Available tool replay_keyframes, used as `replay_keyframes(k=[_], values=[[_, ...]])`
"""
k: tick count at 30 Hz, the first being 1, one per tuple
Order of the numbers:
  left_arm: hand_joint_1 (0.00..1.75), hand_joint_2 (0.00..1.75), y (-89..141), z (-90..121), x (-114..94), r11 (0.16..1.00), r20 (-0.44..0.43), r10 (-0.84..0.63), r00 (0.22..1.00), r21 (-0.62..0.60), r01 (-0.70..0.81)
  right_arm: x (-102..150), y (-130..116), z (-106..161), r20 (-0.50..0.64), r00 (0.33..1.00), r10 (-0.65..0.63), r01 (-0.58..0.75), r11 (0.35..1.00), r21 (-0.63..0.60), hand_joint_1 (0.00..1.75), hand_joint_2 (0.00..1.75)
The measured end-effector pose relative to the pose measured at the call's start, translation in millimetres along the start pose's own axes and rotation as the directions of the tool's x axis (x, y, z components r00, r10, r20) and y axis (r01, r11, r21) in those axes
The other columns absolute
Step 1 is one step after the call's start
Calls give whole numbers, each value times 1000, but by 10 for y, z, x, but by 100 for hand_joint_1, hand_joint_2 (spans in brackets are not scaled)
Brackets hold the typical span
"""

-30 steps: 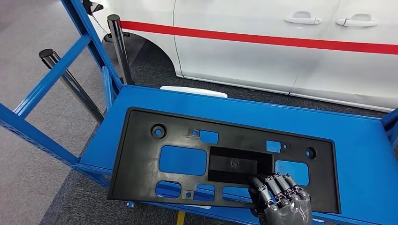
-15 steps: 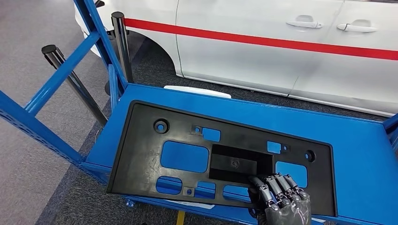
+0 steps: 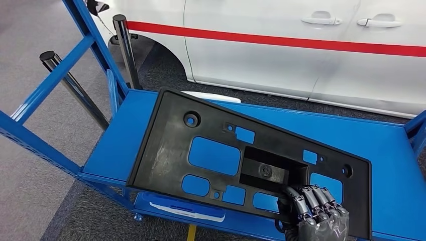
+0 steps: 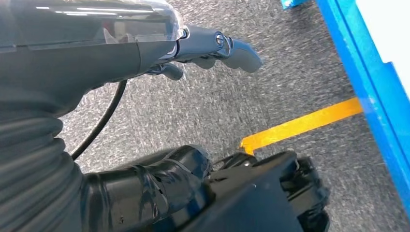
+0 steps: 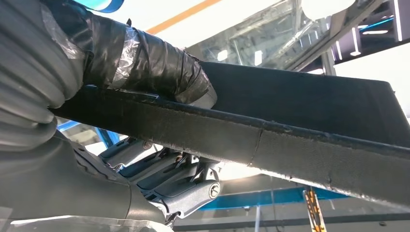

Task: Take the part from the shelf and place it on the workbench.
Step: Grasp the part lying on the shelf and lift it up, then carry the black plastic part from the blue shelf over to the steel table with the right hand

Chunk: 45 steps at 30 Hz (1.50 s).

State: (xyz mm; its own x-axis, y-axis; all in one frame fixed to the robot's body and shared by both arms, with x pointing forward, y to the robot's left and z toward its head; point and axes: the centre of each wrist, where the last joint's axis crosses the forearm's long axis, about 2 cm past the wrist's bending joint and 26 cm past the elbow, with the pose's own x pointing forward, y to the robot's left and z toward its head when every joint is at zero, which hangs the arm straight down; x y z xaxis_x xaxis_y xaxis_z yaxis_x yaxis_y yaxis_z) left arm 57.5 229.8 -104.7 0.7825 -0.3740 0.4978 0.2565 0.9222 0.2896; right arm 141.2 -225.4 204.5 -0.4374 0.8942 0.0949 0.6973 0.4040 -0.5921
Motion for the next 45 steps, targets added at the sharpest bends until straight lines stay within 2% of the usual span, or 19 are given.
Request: replay_keyframes(k=[26,45], values=[[0,175,7,-2,2,1000,-12,6,1000,22,-5,-53,-36,-30,25,999,26,-26,999,-25,175,175],[0,175,5,-9,25,999,-12,14,1000,35,-14,-201,-65,34,-16,1000,20,-21,999,-50,175,175]])
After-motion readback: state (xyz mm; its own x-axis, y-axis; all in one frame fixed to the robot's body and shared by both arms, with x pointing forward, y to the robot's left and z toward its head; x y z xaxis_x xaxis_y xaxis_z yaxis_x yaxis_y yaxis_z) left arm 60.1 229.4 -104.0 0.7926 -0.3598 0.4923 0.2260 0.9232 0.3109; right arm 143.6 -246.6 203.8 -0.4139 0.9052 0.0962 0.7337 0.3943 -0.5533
